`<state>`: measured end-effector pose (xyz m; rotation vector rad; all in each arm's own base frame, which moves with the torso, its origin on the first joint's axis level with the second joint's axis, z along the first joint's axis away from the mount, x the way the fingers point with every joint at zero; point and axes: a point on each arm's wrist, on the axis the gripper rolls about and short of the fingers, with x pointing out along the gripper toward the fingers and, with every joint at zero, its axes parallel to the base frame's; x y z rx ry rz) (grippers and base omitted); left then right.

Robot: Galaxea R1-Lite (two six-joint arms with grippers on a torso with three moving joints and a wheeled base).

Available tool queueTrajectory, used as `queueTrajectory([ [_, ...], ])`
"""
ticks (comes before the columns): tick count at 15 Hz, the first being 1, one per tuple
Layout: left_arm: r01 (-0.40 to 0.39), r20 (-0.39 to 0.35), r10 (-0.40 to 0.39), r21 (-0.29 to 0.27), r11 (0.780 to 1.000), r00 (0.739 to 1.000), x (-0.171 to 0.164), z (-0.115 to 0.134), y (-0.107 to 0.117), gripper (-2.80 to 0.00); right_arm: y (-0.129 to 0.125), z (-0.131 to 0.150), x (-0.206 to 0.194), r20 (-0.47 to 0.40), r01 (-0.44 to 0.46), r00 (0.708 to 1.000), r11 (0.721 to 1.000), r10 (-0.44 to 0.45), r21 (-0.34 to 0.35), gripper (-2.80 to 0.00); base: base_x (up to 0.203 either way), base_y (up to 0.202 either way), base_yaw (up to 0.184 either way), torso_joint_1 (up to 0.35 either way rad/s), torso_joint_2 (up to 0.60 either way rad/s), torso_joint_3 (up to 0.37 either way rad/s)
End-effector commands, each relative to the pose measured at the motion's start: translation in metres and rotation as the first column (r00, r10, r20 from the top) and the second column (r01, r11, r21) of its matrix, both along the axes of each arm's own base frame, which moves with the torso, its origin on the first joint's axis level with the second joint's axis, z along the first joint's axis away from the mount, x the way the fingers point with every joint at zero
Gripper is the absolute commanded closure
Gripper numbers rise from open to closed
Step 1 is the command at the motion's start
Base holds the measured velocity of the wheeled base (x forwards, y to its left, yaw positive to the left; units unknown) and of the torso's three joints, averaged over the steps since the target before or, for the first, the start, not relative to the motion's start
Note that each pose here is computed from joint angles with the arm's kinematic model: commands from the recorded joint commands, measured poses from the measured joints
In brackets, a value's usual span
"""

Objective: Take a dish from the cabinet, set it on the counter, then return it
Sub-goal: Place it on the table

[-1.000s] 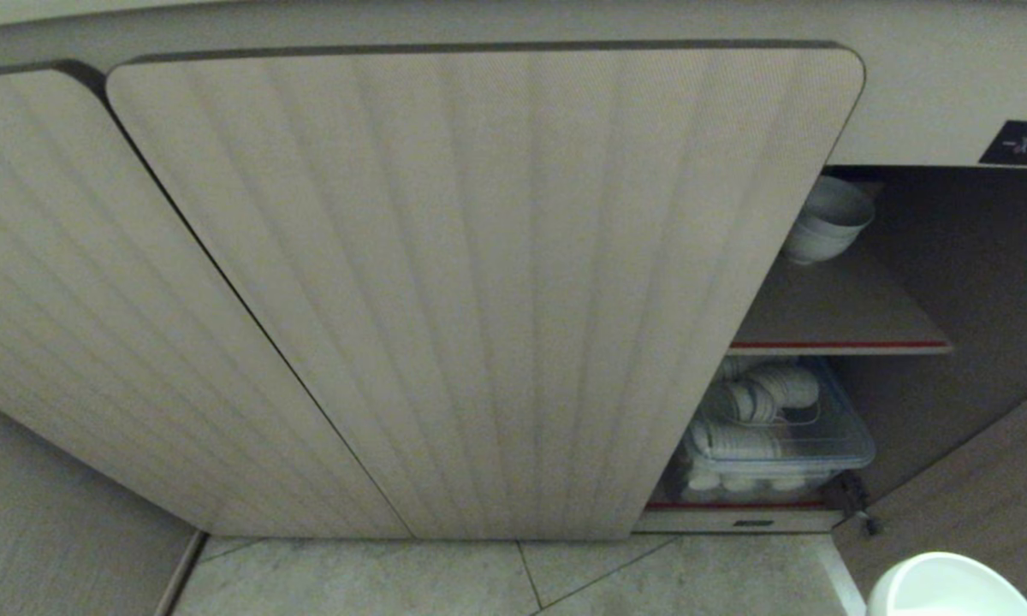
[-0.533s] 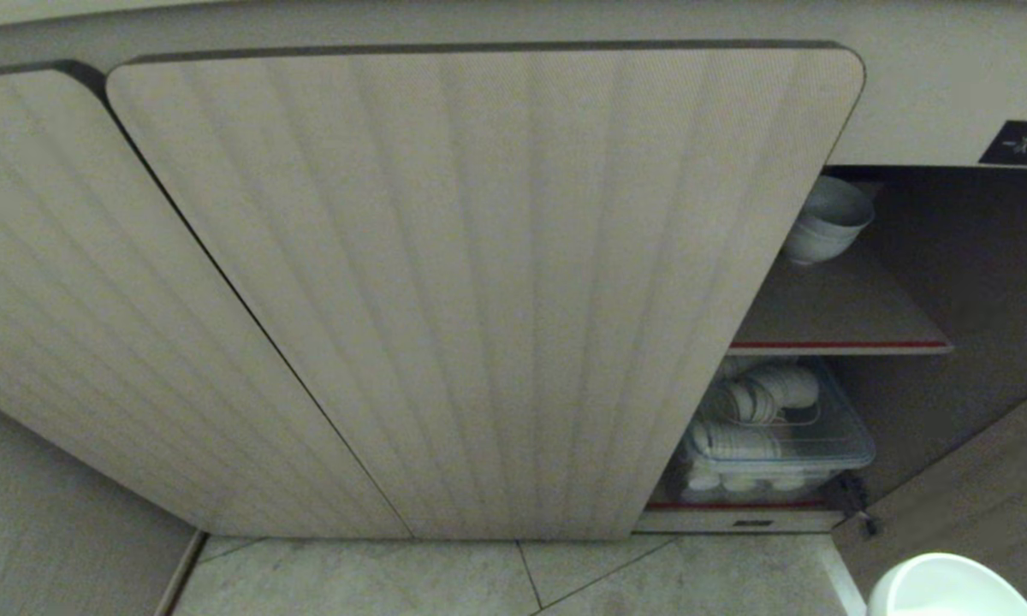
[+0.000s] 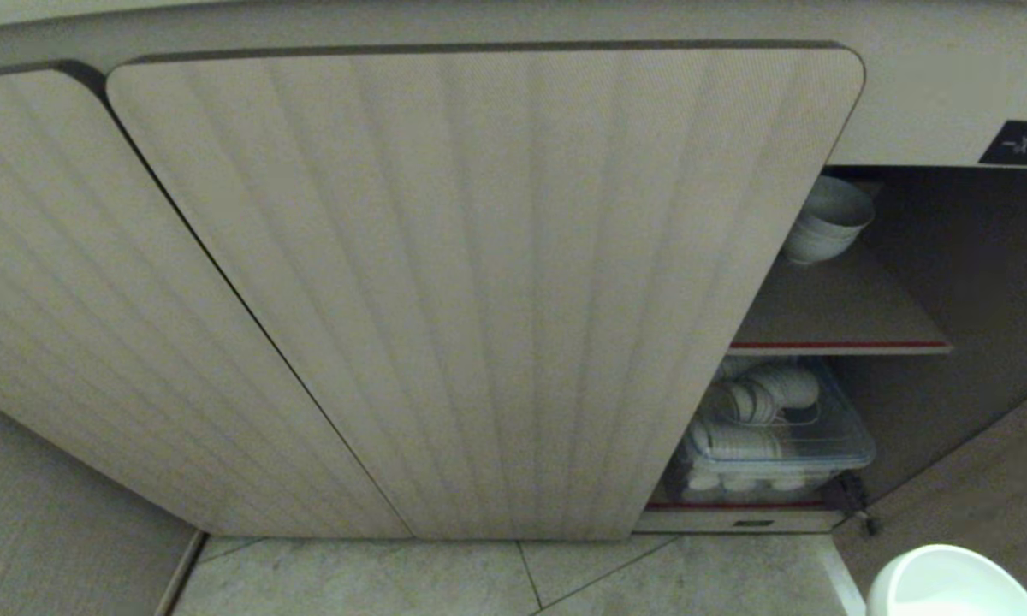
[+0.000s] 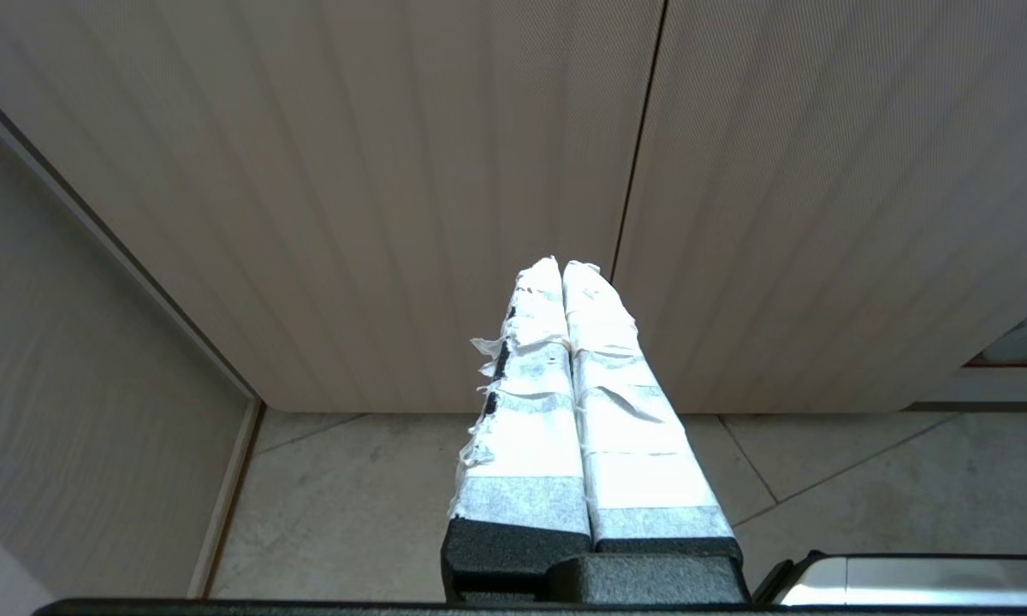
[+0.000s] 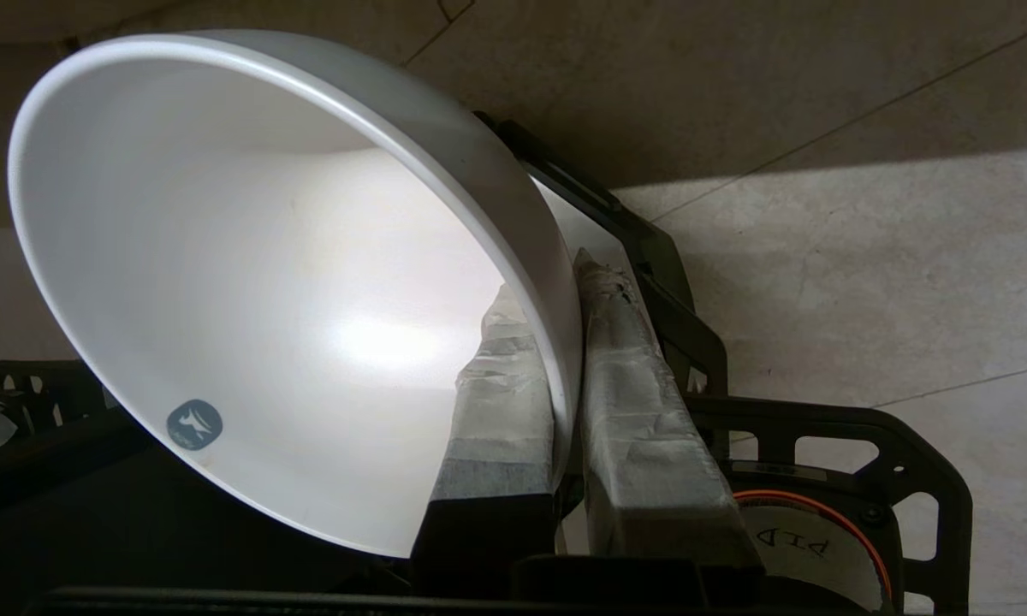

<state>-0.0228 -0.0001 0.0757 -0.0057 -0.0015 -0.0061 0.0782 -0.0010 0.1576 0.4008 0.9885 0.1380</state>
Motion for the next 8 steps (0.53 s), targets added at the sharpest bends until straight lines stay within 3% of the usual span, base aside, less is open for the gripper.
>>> queueTrajectory([
  [1, 0.000, 0.002, 0.000, 0.000, 1.000, 1.000, 0.0000, 0.0001, 0.0000, 0.00, 0.0001, 0.0001, 0.0000, -0.003, -0.001, 1.000, 1.000, 0.001, 0.004, 0.00, 0.000, 0.000, 0.000, 0.032, -0.11, -0.088],
  [5, 0.000, 0.002, 0.000, 0.000, 1.000, 1.000, 0.0000, 0.0001, 0.0000, 0.00, 0.0000, -0.0004, -0.0003, -0.006, 0.001, 1.000, 1.000, -0.001, 0.005, 0.00, 0.000, 0.000, 0.000, 0.068, -0.26, -0.257],
  [8, 0.000, 0.002, 0.000, 0.000, 1.000, 1.000, 0.0000, 0.0001, 0.0000, 0.00, 0.0000, -0.0004, -0.0003, -0.006, 0.001, 1.000, 1.000, -0.001, 0.005, 0.00, 0.000, 0.000, 0.000, 0.182, -0.55, -0.292],
])
